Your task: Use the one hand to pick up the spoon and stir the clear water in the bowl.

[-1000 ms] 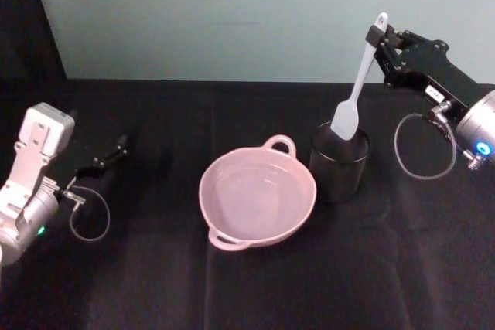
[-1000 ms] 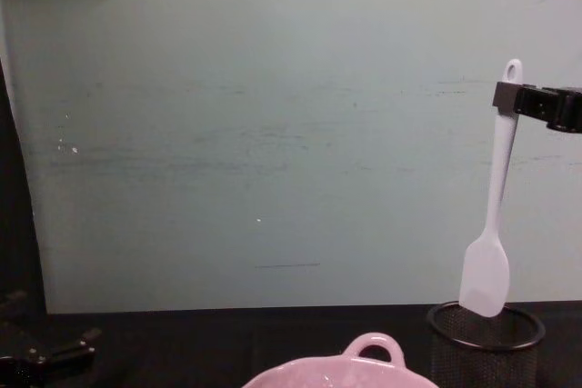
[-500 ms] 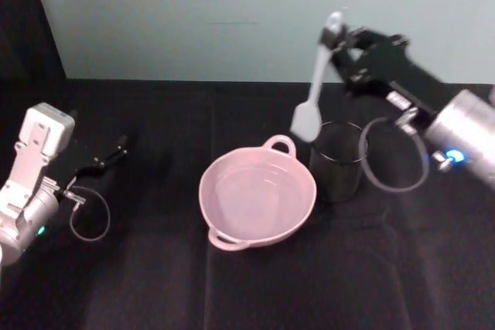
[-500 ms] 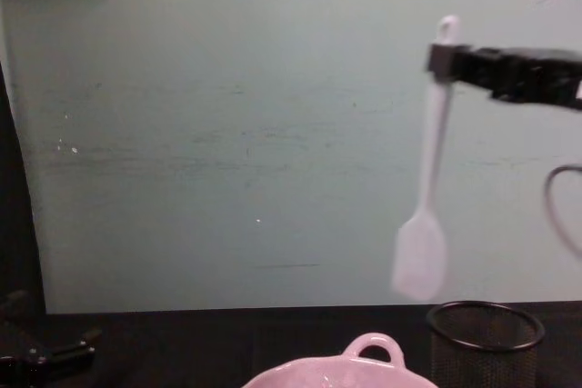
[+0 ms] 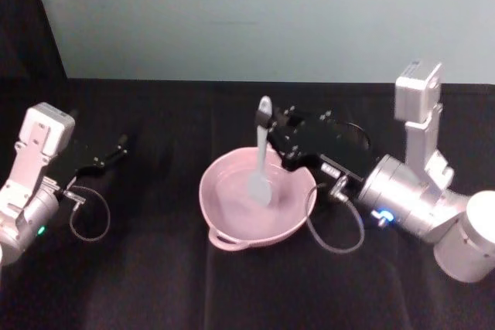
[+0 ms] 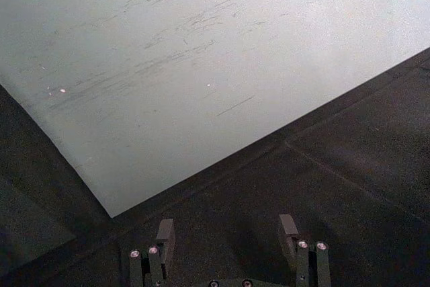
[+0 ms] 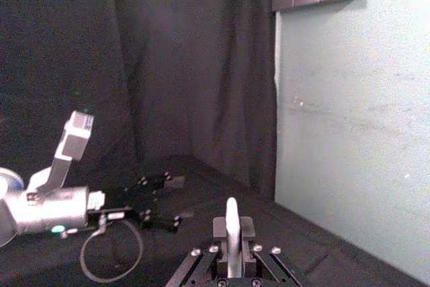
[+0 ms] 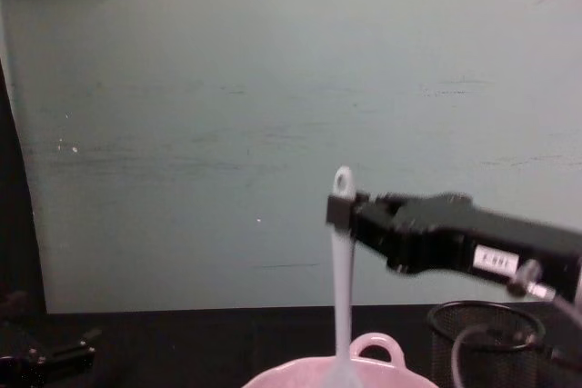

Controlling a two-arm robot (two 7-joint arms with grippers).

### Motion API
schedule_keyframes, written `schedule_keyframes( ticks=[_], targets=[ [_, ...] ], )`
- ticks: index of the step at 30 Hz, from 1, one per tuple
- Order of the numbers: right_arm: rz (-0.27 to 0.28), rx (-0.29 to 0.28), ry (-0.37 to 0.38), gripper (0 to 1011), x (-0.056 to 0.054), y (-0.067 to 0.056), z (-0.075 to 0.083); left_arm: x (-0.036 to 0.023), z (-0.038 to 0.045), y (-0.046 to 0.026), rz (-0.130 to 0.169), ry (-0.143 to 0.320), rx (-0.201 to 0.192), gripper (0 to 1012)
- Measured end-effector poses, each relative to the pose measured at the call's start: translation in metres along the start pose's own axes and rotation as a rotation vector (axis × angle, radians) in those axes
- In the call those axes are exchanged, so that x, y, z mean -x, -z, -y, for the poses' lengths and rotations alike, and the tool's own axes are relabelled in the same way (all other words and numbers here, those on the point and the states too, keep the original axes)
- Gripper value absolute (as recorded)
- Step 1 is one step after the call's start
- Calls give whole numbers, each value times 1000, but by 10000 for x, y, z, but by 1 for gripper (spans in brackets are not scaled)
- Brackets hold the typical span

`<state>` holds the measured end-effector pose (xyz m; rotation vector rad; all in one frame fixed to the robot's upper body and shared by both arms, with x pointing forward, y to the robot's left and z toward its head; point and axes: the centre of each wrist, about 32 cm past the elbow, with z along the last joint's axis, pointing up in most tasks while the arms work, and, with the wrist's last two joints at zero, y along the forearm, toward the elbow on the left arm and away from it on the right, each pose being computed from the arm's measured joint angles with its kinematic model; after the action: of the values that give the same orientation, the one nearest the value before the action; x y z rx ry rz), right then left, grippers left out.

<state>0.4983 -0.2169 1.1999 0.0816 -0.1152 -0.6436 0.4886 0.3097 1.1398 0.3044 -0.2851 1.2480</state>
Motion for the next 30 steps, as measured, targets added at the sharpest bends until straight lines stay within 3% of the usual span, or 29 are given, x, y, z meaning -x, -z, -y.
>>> schedule_keyframes(
  ticks=[6, 15, 22, 30],
  targets=[
    [-20, 8, -17, 121, 98, 141, -17, 0, 0, 0, 0, 0, 0, 1011],
    [-30, -6, -33, 121, 142, 188, -112, 0, 0, 0, 0, 0, 0, 1011],
    [-52, -16, -32, 122, 77, 239, -271, 0, 0, 0, 0, 0, 0, 1011],
    [-64, -2, 4, 121, -108, 299, -488, 0, 0, 0, 0, 0, 0, 1011]
  ],
)
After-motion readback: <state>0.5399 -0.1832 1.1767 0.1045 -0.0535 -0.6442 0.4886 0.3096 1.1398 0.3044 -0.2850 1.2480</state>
